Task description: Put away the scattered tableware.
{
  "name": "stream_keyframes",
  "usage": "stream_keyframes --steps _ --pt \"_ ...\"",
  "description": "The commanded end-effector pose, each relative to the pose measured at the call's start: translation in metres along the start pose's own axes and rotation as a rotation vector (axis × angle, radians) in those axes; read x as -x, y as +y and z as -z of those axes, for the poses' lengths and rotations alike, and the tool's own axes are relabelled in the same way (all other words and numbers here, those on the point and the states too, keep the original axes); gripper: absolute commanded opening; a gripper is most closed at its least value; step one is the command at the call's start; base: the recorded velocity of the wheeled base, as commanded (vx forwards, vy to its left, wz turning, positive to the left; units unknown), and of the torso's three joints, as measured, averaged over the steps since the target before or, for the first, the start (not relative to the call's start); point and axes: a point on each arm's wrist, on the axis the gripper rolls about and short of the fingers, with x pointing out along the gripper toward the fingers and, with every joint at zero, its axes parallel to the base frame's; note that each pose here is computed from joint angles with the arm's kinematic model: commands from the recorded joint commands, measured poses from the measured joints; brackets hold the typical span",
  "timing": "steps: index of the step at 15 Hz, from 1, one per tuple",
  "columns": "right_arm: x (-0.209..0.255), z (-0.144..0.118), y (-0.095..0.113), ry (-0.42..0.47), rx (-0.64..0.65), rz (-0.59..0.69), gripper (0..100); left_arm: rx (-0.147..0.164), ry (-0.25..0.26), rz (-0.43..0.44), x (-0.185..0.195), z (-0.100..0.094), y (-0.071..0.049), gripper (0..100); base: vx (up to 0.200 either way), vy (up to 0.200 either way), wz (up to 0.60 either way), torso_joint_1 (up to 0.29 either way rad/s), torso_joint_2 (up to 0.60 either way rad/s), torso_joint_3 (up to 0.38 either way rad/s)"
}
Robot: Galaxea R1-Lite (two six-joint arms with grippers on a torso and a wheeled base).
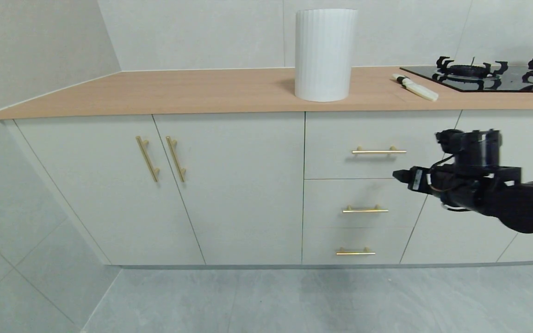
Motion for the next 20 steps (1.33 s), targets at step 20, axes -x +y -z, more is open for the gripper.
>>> stream_keyframes --steps 20 --pt "0.38 0.115 -0.112 -0.502 0.11 0.171 100 0.0 0.0 -0.001 0.0 0.0 0.0 100 0.0 0.0 0.0 0.0 0.0 0.0"
